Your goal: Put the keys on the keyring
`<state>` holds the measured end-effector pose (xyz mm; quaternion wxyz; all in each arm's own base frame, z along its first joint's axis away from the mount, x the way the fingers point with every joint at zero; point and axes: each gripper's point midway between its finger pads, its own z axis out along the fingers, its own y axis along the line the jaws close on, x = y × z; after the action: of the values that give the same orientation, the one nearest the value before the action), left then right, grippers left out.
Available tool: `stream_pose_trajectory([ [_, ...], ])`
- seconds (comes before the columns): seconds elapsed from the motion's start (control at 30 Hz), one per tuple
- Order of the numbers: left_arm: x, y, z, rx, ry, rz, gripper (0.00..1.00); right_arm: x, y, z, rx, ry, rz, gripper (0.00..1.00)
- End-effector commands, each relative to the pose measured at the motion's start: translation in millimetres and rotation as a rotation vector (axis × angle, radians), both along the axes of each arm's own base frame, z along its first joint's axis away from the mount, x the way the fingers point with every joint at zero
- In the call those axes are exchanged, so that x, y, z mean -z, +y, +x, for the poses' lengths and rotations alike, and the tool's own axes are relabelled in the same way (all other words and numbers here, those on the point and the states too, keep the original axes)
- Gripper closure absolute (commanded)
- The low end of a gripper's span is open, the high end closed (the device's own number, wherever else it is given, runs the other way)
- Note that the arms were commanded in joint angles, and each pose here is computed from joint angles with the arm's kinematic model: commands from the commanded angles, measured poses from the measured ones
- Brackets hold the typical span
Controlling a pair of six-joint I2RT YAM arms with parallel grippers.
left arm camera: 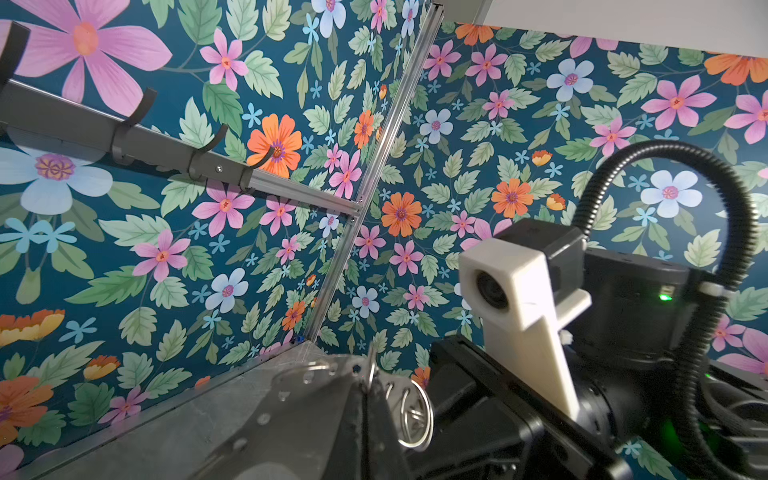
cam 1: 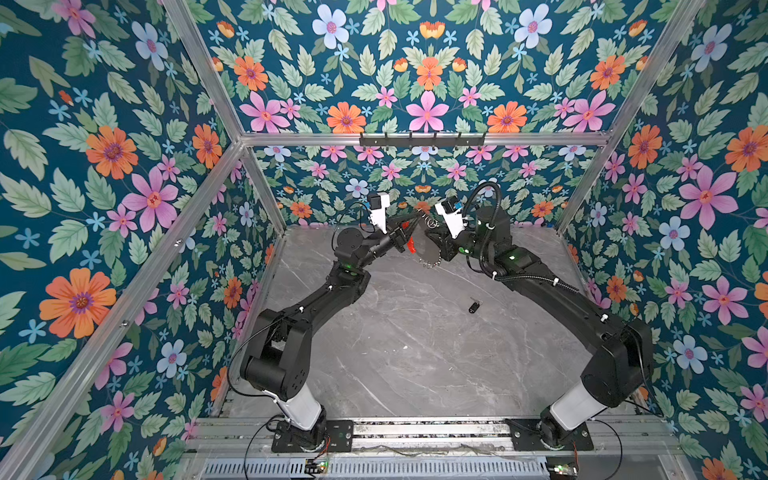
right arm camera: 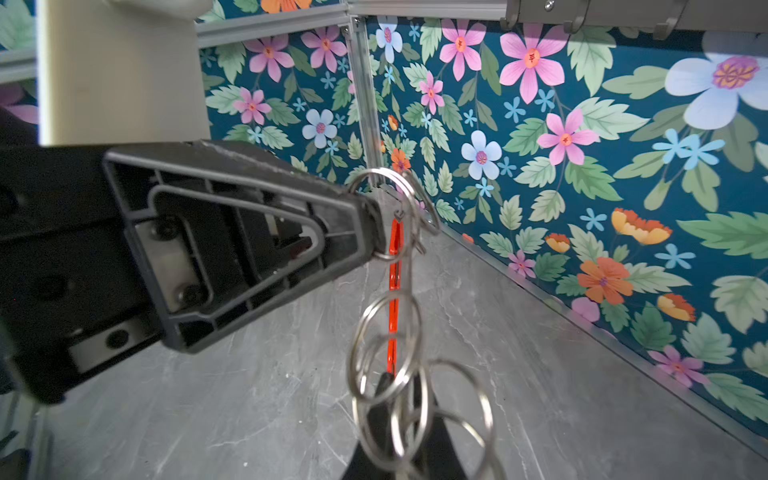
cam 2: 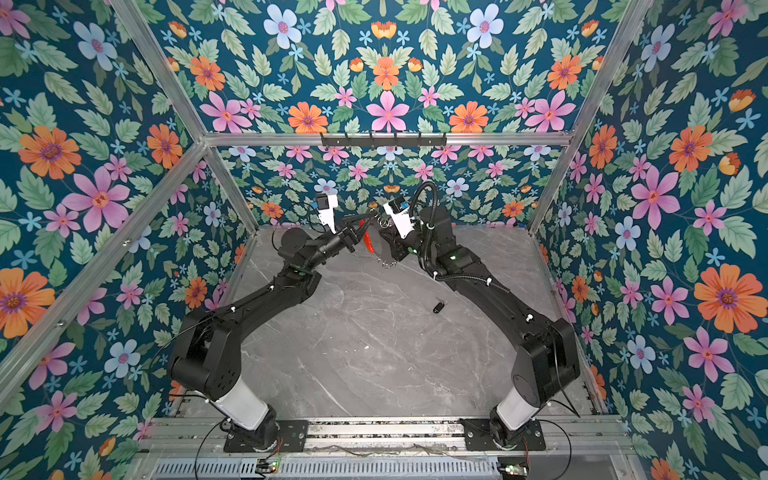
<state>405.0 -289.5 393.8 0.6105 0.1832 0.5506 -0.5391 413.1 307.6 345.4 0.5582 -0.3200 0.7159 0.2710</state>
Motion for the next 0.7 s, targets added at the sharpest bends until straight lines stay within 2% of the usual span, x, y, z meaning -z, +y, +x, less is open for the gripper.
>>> stream_pose_trajectory([
  [0.0,-5.6,4.6,4.7,-0.035,-0.013,-0.020,1.00,-5.0,7.8,-2.0,-0.007,-0.080,-0.060,1.00],
  [0.2,0.4,3.1,5.9,-0.075,-0.035,0.110,1.00,-5.2,1.2,-0.2,0.029,-0.091,-0.075,1.00],
  [0.47,1.5,7.8,8.7,-0.145,-0.076,0.224,1.00,-5.6,-1.9,-0.3,0.040,-0.101,-0.091,1.00],
  [0.67,8.7,5.4,10.1,-0.177,-0.111,0.372,1.00,-9.2,-3.2,-2.7,0.037,-0.112,-0.096,1.00],
])
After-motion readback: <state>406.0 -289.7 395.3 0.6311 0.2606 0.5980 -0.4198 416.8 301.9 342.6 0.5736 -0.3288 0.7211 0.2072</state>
